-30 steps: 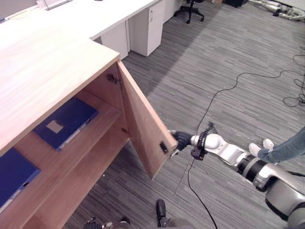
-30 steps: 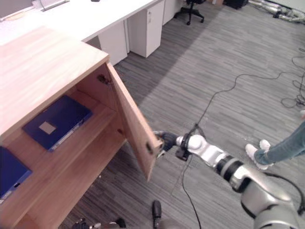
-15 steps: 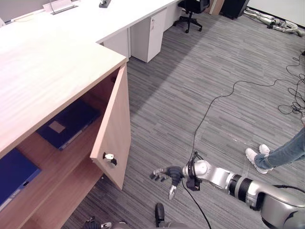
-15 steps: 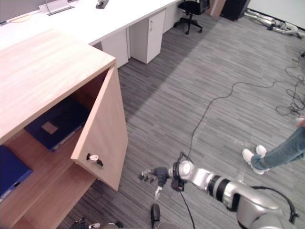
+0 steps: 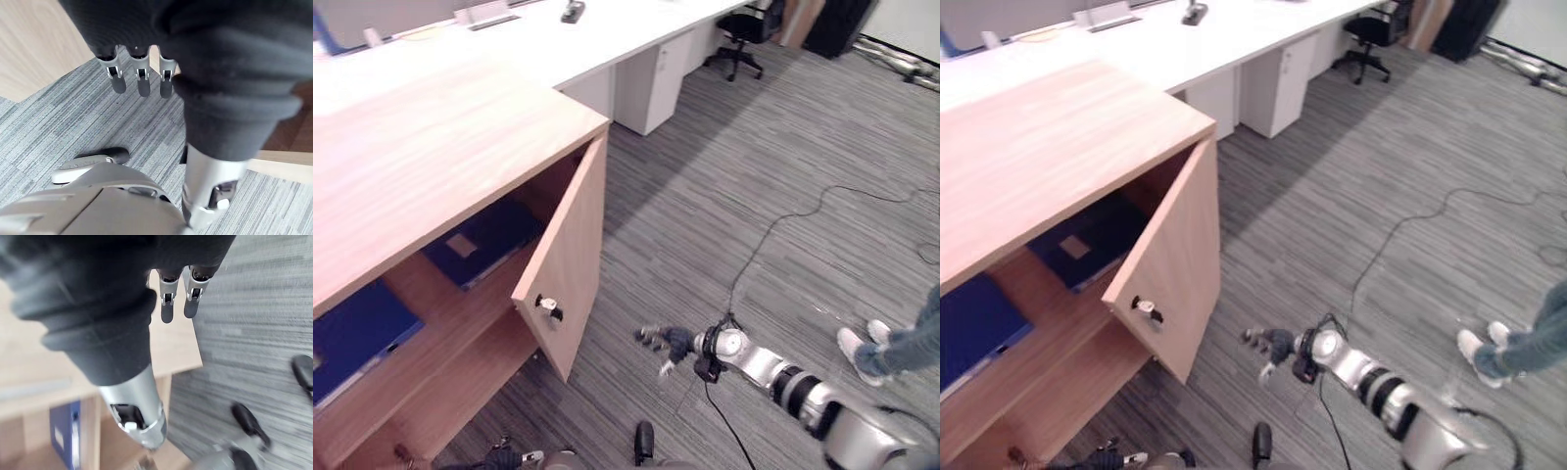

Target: Walk over to the cabinet, pick up the folder, carry it to the office cabinet, place the folder inside the office cabinet, then close the office cabinet door

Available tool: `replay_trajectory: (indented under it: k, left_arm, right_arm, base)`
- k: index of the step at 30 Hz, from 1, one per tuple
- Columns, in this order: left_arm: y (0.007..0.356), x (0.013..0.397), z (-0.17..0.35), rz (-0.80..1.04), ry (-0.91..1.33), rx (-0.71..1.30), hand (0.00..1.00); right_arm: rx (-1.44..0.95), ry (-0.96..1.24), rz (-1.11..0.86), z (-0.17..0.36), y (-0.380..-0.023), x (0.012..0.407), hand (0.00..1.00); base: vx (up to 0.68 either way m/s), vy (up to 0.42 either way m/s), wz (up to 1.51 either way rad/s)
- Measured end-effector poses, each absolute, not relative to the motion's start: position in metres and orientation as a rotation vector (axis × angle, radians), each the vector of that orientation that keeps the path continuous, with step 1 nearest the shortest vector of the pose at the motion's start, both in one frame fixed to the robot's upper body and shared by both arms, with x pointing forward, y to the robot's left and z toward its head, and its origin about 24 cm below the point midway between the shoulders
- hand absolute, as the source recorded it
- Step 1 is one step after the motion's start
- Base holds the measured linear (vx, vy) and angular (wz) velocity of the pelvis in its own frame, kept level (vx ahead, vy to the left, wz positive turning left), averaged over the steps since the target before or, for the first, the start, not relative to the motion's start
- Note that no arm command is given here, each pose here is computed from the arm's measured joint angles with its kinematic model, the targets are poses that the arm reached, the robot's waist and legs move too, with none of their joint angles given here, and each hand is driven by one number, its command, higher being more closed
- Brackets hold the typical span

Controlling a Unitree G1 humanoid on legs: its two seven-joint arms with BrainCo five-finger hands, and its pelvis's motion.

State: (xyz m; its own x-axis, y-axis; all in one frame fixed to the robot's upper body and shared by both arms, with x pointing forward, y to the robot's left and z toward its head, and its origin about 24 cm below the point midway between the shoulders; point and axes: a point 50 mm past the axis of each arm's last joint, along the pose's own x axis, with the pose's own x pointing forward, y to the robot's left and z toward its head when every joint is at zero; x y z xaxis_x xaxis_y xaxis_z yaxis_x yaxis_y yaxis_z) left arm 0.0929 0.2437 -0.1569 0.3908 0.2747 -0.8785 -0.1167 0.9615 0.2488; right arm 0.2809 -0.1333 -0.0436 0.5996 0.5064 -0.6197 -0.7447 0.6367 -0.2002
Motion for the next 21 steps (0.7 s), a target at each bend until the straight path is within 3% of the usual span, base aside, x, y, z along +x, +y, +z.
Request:
replay_trajectory:
  k: [3, 5, 9, 14, 17, 21]
  left_arm:
    - [0.225, 0.117, -0.155, 0.200, 1.107, 0.151, 0.00]
    - [0.223, 0.126, -0.153, 0.212, 1.081, 0.138, 0.00]
    - [0.226, 0.129, -0.150, 0.251, 1.060, 0.109, 0.00]
    - [0.222, 0.126, -0.149, 0.226, 1.038, 0.111, 0.00]
    - [0.222, 0.110, -0.154, 0.301, 1.066, 0.013, 0.00]
    - [0.224, 0.086, -0.160, 0.415, 1.106, -0.099, 0.00]
  right_arm:
    - [-0.473, 0.643, 0.516, -0.067, -0.148, 0.279, 0.00]
    - [-0.386, 0.732, 0.403, -0.089, -0.154, 0.258, 0.00]
    - [-0.103, 1.001, 0.021, -0.138, -0.195, 0.179, 0.00]
    - [0.172, 1.153, -0.447, -0.158, -0.237, 0.106, 0.00]
    - [0.242, 1.181, -0.559, -0.163, -0.236, 0.082, 0.00]
    - [0.284, 1.208, -0.555, -0.169, -0.216, 0.064, 0.00]
  base:
    - [-0.11, 0.058, 0.90]
    - [-0.11, 0.042, 1.20]
    - [0.00, -0.064, 1.68]
    - [0.07, -0.254, 1.38]
    - [0.06, -0.248, 0.61]
    - [-0.02, -0.171, 0.42]
